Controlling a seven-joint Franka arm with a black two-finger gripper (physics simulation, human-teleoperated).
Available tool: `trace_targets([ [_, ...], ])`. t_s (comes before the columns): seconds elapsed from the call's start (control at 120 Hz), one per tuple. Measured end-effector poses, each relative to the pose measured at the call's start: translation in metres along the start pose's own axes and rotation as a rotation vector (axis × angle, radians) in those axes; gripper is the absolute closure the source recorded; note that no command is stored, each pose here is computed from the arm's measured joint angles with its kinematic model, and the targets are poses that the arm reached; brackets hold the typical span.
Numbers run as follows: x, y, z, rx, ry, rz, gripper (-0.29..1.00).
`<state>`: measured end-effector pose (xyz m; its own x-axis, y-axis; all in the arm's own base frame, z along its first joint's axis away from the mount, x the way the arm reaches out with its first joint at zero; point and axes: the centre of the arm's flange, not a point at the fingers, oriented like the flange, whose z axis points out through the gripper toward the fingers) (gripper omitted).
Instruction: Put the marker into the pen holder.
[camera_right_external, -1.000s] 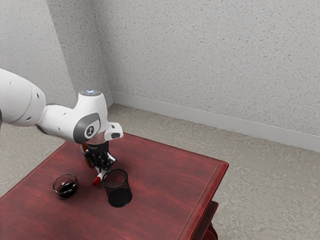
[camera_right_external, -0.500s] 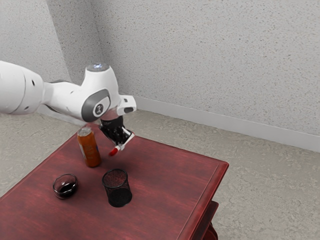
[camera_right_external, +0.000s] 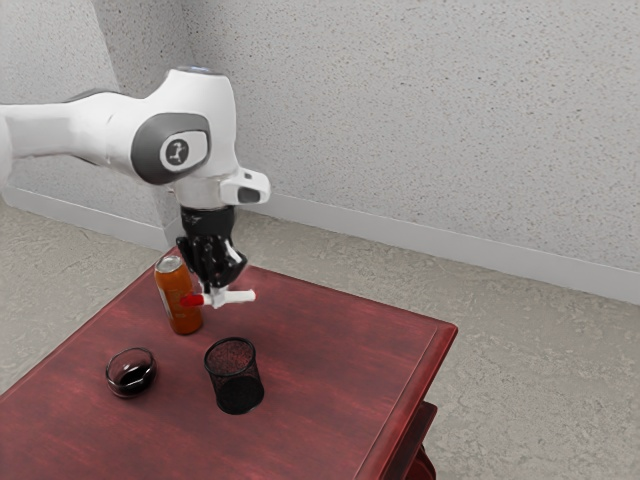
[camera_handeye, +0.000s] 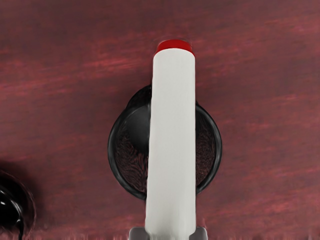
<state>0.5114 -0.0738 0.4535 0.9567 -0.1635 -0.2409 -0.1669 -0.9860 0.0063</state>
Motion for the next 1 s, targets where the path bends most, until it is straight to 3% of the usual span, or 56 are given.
trace_targets([
  [0.217, -0.041, 0.002, 0.007, -0.015, -0.263, 0.01, 0.79],
  [0.433, -0.062, 0.018, 0.015, -0.003, -0.432, 0.04, 0.79],
  [0.725, -0.014, 0.034, 0.028, 0.041, -0.51, 0.053, 0.79],
  [1.0, 0.03, 0.029, 0.048, 0.073, -0.507, 0.047, 0.79],
])
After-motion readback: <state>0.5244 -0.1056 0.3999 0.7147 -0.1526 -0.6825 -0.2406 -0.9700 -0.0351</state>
